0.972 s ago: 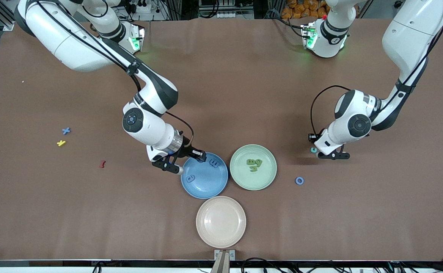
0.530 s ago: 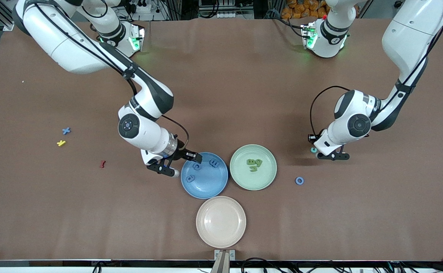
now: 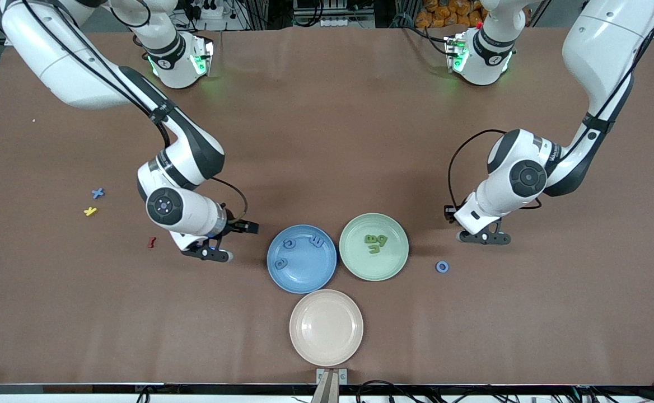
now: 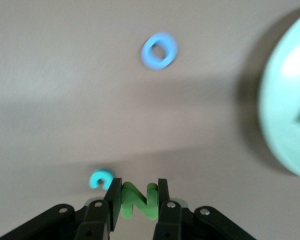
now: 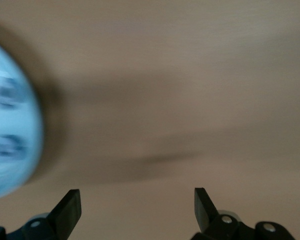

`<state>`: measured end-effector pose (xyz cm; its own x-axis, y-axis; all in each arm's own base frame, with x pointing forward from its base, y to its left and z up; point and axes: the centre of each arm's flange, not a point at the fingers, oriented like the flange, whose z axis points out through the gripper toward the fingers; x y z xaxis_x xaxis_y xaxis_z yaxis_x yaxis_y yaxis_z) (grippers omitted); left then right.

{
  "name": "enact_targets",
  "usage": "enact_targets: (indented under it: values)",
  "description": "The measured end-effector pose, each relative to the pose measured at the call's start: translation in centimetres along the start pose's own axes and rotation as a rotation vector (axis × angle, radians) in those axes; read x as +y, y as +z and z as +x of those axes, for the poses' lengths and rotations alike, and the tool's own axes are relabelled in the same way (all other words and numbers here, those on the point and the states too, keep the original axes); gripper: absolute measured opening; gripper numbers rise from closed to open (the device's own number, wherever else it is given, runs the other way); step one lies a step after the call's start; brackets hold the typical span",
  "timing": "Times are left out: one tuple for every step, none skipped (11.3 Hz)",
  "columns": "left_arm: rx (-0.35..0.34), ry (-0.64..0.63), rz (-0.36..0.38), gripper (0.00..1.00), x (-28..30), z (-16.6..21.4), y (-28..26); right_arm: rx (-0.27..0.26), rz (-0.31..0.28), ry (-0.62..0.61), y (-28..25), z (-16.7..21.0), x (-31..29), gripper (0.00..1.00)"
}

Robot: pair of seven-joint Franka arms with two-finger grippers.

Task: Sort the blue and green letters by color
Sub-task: 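Carry the green N into the green plate and open the left gripper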

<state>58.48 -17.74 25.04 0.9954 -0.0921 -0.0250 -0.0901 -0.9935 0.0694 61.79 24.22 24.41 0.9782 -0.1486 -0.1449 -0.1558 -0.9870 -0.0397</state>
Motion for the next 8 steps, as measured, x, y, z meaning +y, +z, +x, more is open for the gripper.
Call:
enact_targets:
  values:
    - [0.033, 0.018, -0.017, 0.33, 1.7, 0.9, -1.8, 0.016, -0.07, -0.03, 0.6, -1.0, 1.8, 1.0]
    - [0.063, 0.033, -0.039, 0.33, 3.6, 1.8, -3.5, 0.02, -0.118, -0.037, 0.7, -2.1, 3.6, 1.0]
    - [0.082, 0.054, -0.063, 0.33, 5.8, 2.4, -4.4, 0.021, -0.149, -0.03, 0.5, -2.8, 5.4, 1.0]
    - [0.092, 0.081, -0.09, 0.33, 8.6, 2.8, -4.6, 0.019, -0.17, -0.021, 0.3, -3.2, 7.4, 1.0]
    - [0.091, 0.106, -0.116, 0.33, 11.7, 3.1, -4.1, 0.008, -0.177, -0.039, 0.2, -3.4, 9.7, 1.0]
    - [0.087, 0.124, -0.14, 0.33, 14.2, 3.4, -3.2, -0.001, -0.157, -0.061, 0.3, -3.3, 12.3, 1.0]
    - [0.091, 0.133, -0.158, 0.33, 16.0, 4.1, -2.3, -0.005, -0.116, -0.081, 0.4, -3.4, 15.0, 1.0]
    - [0.102, 0.136, -0.169, 0.33, 17.1, 5.1, -1.4, -0.013, -0.078, -0.095, 0.5, -3.9, 17.9, 1.0]
